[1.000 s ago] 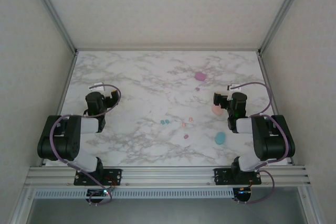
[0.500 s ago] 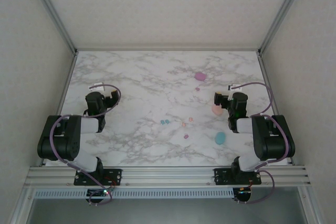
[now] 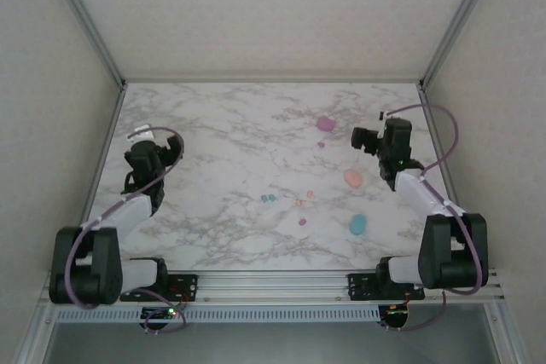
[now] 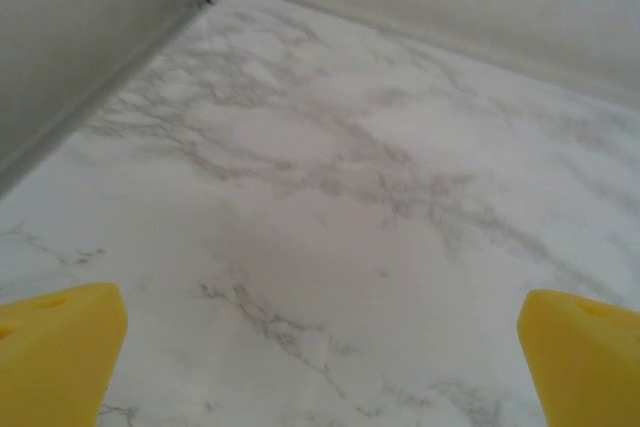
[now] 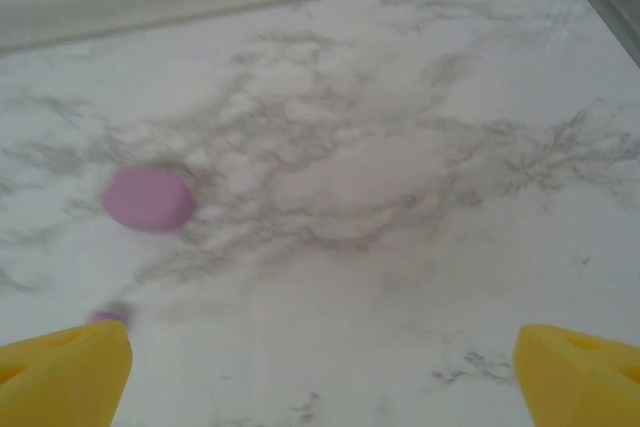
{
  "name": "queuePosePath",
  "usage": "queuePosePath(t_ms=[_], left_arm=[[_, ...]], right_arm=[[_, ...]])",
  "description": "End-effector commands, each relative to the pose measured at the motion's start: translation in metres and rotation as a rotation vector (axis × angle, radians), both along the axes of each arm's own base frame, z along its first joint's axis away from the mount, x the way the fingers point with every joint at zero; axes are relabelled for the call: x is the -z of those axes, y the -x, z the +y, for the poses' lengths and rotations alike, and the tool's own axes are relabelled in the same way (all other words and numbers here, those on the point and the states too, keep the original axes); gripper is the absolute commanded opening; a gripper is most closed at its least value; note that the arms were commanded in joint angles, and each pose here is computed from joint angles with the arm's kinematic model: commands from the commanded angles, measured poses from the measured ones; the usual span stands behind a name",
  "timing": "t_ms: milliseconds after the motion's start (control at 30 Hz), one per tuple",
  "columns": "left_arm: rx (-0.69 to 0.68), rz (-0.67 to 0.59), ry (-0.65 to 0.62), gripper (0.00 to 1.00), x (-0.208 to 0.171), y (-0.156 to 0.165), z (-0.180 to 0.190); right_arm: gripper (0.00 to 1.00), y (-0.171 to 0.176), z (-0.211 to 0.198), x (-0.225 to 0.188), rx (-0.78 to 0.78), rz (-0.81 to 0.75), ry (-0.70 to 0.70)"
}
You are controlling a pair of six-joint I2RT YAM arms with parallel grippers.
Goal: Insert wireless bluetooth earbuds into charging case
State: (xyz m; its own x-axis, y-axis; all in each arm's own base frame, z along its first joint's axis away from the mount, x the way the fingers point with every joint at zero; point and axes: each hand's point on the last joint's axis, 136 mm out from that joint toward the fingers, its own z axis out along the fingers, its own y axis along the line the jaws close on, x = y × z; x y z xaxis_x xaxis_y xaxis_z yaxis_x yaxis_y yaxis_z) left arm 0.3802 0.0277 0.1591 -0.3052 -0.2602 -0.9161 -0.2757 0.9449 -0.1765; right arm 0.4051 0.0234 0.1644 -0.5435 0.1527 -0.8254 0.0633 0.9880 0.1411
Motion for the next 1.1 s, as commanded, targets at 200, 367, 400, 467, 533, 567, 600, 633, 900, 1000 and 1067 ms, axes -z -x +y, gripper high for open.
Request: queuePosePath(t_ms=[200,367,400,467,533,567,600,633,900,1000,1067], left_arm=[[-0.066,0.248,0.382,1.00,0.014,0.045,-0.020],[0.107,0.240,0.581,1.00,0.017,0.050,-0.062],[0.140,0.237,0.601,1.00,0.017,0.051,-0.069],[0.177,0.241,0.604,1.00,0.017,0.054,-0.078],[0.217,0.247,0.581,1.00,0.016,0.056,-0.083],[0.226,0.248,0.571,1.00,0.015,0.056,-0.084],[0.237,0.246,0.563,1.00,0.013,0.056,-0.085],[0.250,0.241,0.559,1.00,0.011,0.055,-0.087],[0.272,0.240,0.557,1.00,0.007,0.052,-0.097],[0.273,0.240,0.554,1.00,0.007,0.054,-0.099],[0.274,0.239,0.552,1.00,0.007,0.054,-0.100]], right_arm=[[0.90,0.093,0.037,0.070,-0.049,0.553,-0.268],[0.91,0.093,0.032,0.076,-0.063,0.570,-0.213],[0.91,0.093,0.030,0.079,-0.065,0.580,-0.198],[0.91,0.091,0.031,0.084,-0.089,0.595,-0.184],[0.90,0.087,0.036,0.088,-0.117,0.609,-0.194],[0.89,0.085,0.037,0.090,-0.122,0.616,-0.194],[0.89,0.083,0.036,0.093,-0.121,0.622,-0.190],[0.89,0.080,0.037,0.095,-0.127,0.628,-0.183],[0.85,0.064,0.043,0.105,-0.215,0.672,-0.148],[0.83,0.061,0.053,0.106,-0.249,0.680,-0.199],[0.80,0.060,0.056,0.110,-0.251,0.696,-0.212]])
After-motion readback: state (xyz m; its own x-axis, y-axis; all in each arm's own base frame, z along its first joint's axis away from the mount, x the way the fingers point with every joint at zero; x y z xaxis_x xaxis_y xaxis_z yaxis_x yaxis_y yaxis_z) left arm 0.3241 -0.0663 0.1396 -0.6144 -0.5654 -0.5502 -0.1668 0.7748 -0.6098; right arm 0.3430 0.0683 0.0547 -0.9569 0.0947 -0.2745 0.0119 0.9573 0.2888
